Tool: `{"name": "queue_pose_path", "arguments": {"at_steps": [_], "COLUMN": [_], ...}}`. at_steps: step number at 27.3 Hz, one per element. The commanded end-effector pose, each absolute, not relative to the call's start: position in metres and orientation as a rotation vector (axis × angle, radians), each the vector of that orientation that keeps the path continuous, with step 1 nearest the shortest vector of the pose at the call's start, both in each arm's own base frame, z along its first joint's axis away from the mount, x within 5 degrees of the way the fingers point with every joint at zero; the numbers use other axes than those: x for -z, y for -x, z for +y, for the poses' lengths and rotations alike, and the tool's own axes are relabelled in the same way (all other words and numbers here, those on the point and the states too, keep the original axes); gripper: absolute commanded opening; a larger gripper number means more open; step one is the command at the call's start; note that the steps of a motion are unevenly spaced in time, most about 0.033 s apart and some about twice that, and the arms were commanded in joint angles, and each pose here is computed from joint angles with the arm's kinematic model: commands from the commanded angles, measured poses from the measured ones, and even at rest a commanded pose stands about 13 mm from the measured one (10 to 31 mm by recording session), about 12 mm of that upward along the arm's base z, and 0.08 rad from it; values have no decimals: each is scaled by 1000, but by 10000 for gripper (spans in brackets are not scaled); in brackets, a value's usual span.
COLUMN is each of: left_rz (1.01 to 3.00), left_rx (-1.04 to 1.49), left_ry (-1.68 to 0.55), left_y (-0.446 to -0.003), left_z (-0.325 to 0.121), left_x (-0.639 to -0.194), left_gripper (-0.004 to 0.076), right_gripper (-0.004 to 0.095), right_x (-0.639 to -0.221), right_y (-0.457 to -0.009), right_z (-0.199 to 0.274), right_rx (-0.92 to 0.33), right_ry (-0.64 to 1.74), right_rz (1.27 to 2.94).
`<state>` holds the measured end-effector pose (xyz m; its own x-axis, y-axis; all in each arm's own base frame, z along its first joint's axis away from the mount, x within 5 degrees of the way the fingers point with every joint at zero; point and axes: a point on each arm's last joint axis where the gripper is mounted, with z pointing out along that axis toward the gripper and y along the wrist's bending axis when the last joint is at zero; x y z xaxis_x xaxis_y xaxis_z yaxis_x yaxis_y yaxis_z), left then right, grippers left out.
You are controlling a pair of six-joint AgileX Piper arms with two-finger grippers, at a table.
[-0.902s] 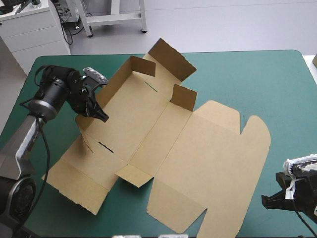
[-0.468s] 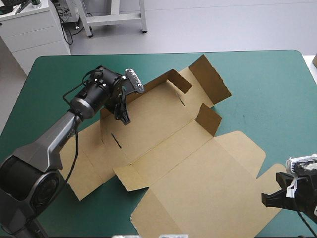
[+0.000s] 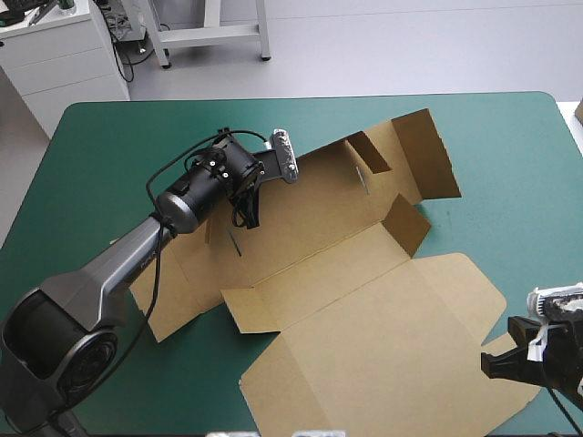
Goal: Fold the box
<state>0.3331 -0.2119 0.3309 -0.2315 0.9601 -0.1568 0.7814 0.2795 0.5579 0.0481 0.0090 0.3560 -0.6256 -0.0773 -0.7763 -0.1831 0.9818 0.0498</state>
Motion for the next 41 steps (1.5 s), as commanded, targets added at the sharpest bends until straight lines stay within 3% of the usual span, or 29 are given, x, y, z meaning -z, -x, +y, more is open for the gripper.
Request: {"name": "queue_pose_path", "arguments": {"at_steps": [1, 8, 14, 20, 26, 34, 41], "left_rz": [1892, 1728, 1739, 1668, 1479, 1246, 1304], "left_rx": [-570, -724, -693, -654, -786, -852, -793], "left_ry": [-1549, -1543, -1503, -1464, -1469, -1450, -1325], "left_y": [-325, -332, -329, -301, -254, -236, -235], "left_z": [-217, -219, -223, -224, -210, -212, -216], "left_x": [-365, -375, -376, -368, -349, -327, -324], "left_gripper": [-33, -32, -32, -33, -32, -32, -32], "right_gripper": [-23, -23, -23, -23, -23, -23, -23], "right_x": [-366, -365, -365, -365, -366, -366, -366], "right_y": [-51, -51, -50, -50, -51, -51, -51], "right_z": [9, 10, 12, 12, 12, 12, 13], "right_rx": [-159, -182, -200, -206, -215, -228, -240], "right_ry": [168, 159, 159, 157, 141, 127, 110], "right_rz": [2186, 2190, 2192, 2192, 2190, 2188, 2190]}}
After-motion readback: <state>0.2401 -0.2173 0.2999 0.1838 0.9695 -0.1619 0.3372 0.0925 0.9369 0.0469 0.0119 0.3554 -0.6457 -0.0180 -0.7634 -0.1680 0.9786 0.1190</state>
